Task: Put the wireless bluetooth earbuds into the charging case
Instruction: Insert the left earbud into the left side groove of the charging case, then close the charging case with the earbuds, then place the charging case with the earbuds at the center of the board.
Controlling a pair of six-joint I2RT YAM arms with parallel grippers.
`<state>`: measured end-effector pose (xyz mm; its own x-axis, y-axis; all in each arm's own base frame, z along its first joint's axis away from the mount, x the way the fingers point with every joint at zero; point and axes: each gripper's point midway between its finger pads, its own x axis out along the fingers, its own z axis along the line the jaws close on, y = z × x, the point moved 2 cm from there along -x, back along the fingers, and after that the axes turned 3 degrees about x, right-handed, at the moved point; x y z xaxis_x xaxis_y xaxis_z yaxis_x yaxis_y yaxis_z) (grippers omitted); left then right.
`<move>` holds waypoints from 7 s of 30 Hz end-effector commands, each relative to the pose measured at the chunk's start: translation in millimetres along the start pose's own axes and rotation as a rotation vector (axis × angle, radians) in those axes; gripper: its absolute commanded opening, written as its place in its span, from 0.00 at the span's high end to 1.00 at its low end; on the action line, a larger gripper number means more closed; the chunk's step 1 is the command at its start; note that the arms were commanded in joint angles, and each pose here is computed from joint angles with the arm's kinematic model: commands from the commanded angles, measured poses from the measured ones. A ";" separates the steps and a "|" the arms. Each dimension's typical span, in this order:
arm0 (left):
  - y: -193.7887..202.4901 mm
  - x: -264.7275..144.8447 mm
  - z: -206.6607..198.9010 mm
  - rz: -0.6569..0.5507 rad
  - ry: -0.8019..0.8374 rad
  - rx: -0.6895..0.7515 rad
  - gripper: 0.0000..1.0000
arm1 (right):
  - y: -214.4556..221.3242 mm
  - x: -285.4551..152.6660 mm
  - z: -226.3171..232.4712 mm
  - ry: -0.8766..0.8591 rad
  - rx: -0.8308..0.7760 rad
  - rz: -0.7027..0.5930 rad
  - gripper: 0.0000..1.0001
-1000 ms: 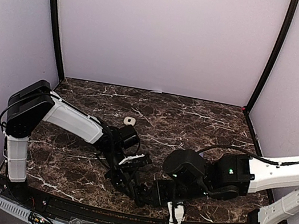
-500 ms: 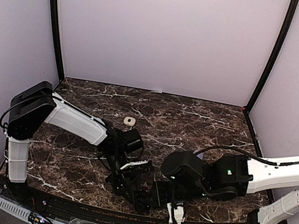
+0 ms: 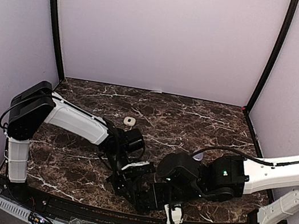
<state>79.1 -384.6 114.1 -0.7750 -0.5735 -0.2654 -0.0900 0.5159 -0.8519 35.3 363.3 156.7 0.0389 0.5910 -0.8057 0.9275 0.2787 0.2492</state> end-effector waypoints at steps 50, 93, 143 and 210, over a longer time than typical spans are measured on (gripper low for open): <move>-22.5 -84.4 35.1 -0.229 -0.471 0.142 1.00 | 21.7 -69.4 -30.2 0.633 0.782 -0.066 0.55; -24.1 -115.8 10.5 -0.375 -0.798 0.383 1.00 | 141.3 13.6 92.0 0.863 2.687 -0.155 0.70; -20.0 -112.2 19.1 -0.343 -0.770 0.348 1.00 | 156.0 -31.2 21.9 0.932 2.325 -0.546 1.00; 83.0 -321.7 89.9 -0.691 -1.193 -0.838 1.00 | 224.3 -88.5 149.8 1.365 2.393 0.204 0.02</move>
<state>369.5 -218.2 102.1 0.4584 -0.7777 -0.4301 -0.7366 -0.0616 -0.6736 290.0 264.7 203.9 0.7681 0.6070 -0.2036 -0.2764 0.0275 -0.9607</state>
